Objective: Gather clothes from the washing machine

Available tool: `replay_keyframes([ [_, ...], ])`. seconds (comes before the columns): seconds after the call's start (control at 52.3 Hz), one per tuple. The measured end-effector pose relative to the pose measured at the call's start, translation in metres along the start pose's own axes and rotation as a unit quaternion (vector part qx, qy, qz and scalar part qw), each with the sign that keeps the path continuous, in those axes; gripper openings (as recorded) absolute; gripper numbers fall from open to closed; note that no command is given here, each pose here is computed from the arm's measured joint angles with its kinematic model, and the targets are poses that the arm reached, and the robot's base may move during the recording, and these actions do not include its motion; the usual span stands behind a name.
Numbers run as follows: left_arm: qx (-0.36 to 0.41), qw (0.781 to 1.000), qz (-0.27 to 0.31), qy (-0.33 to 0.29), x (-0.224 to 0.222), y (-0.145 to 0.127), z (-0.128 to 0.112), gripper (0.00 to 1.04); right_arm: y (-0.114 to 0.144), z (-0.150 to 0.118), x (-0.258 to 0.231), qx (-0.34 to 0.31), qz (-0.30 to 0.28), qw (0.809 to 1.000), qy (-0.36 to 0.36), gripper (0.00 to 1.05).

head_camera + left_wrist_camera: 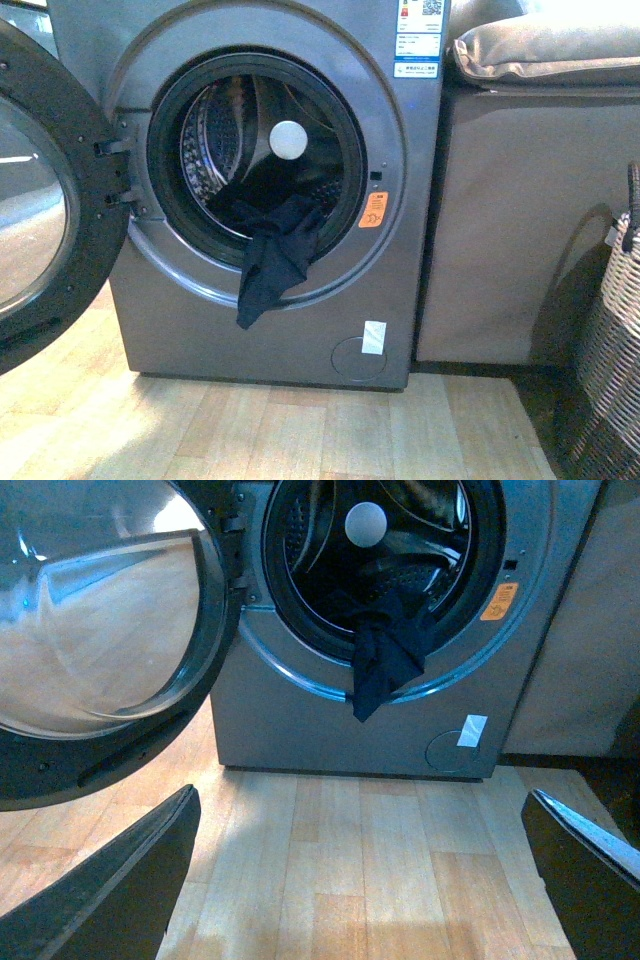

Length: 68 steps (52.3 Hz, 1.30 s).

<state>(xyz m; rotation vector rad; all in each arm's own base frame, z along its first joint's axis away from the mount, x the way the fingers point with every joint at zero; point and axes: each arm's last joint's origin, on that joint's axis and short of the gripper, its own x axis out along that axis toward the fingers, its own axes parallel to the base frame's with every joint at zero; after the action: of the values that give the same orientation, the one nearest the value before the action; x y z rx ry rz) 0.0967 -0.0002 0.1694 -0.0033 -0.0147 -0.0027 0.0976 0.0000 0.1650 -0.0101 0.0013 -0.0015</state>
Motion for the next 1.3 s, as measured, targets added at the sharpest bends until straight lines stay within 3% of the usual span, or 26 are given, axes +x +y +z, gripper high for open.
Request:
replay_keyframes([
  [1.224,0.0,1.0,0.002,0.0,0.0,0.0001,0.0,0.98,0.0,0.0,0.0,0.0,0.002,1.0,0.0,0.97],
  [1.263,0.0,1.0,0.0,0.001,0.0001,0.0001,-0.0001,0.98,0.0001,0.0,0.0,0.0,0.001,1.0,0.0,0.97],
  [1.301,-0.031,0.998,-0.047,0.042,0.0011,0.0004,-0.0007,0.98,0.0,0.0,0.0,0.0,0.001,1.0,0.0,0.97],
])
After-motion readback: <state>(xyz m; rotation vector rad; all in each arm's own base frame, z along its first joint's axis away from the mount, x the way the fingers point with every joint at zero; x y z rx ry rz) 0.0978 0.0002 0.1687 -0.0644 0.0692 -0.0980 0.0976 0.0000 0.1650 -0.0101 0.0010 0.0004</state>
